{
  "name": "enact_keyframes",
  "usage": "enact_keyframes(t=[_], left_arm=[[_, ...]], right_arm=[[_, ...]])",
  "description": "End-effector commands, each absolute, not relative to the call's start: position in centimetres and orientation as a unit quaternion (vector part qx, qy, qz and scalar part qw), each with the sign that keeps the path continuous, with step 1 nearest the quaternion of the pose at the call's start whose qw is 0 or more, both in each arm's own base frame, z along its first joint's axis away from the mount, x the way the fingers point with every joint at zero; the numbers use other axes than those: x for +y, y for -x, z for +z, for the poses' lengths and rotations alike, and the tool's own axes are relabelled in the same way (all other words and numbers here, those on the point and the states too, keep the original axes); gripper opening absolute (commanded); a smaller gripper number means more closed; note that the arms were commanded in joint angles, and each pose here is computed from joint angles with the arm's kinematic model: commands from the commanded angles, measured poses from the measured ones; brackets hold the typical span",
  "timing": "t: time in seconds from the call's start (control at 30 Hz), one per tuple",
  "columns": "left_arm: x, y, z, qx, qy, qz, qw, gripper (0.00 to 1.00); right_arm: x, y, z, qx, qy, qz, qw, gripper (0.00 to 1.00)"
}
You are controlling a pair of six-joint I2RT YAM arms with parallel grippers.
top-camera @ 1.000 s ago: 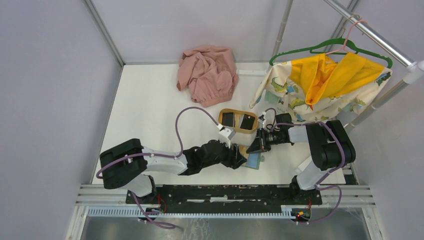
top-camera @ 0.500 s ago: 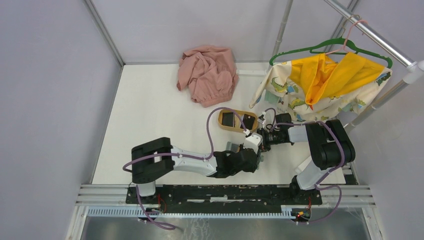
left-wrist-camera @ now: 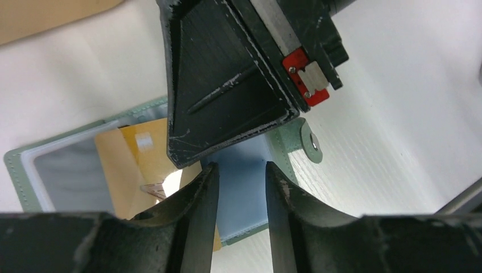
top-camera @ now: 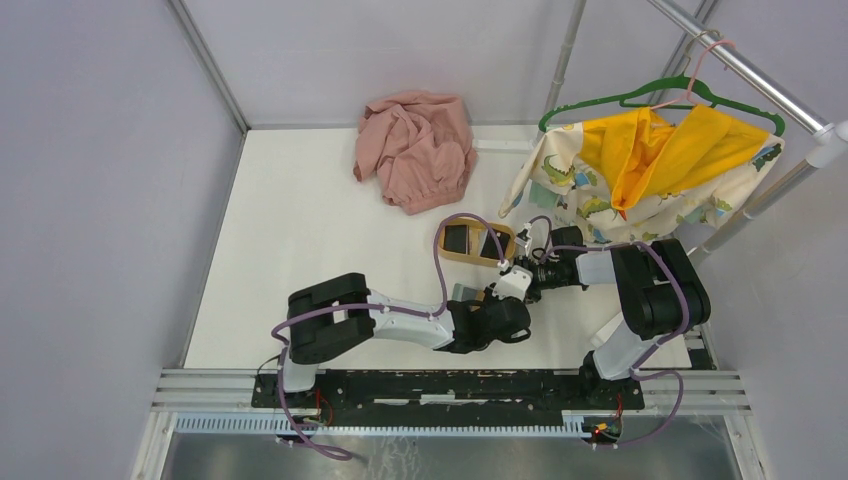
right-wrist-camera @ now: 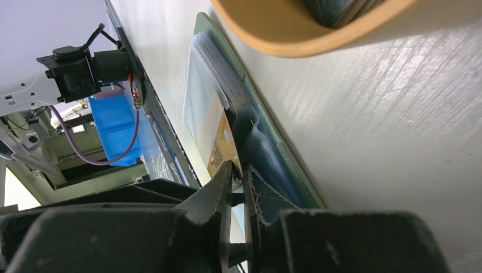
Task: Put the credit cards into the card holder
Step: Insert the credit card into the card holder.
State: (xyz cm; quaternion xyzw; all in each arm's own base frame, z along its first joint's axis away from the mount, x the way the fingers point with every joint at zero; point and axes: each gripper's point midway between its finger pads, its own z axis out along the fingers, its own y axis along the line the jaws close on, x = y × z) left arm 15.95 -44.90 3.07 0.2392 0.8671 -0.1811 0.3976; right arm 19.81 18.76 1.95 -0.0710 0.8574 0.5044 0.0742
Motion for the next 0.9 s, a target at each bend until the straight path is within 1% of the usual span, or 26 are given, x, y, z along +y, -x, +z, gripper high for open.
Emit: enact_keyframes(t=[0.0,0.17,0.43,0.7,0.87], left_arm=[[-45.2,-17.6,4.4,0.855,-0.234,-0.151,0.438,0.44],[-44.5,-18.2,4.4,0.855,-0.231,-0.129,0.446,0.5],[-43.1,-19.1,4.4,0.856,-0.213,-0.099,0.46,0.56],[-42.0,-20.1,4.6,0.859,-0.2,-0.093,0.463,0.57],[-41.6,-20.1,5.5,0.855,-0.198,-0.105,0.468,0.57]], right_arm=[[19.1,-20.7,2.3,0.852,0.09,0.508,0.089,0.16],[19.3,-20.6,2.4,0.85,0.096,0.511,0.089,0.19],[19.7,-20.6,2.8,0.844,0.109,0.517,0.088,0.32],[19.6,-20.9,3.2,0.841,0.131,0.515,0.099,0.44],[19.6,-21.3,3.6,0.838,0.151,0.512,0.11,0.48]])
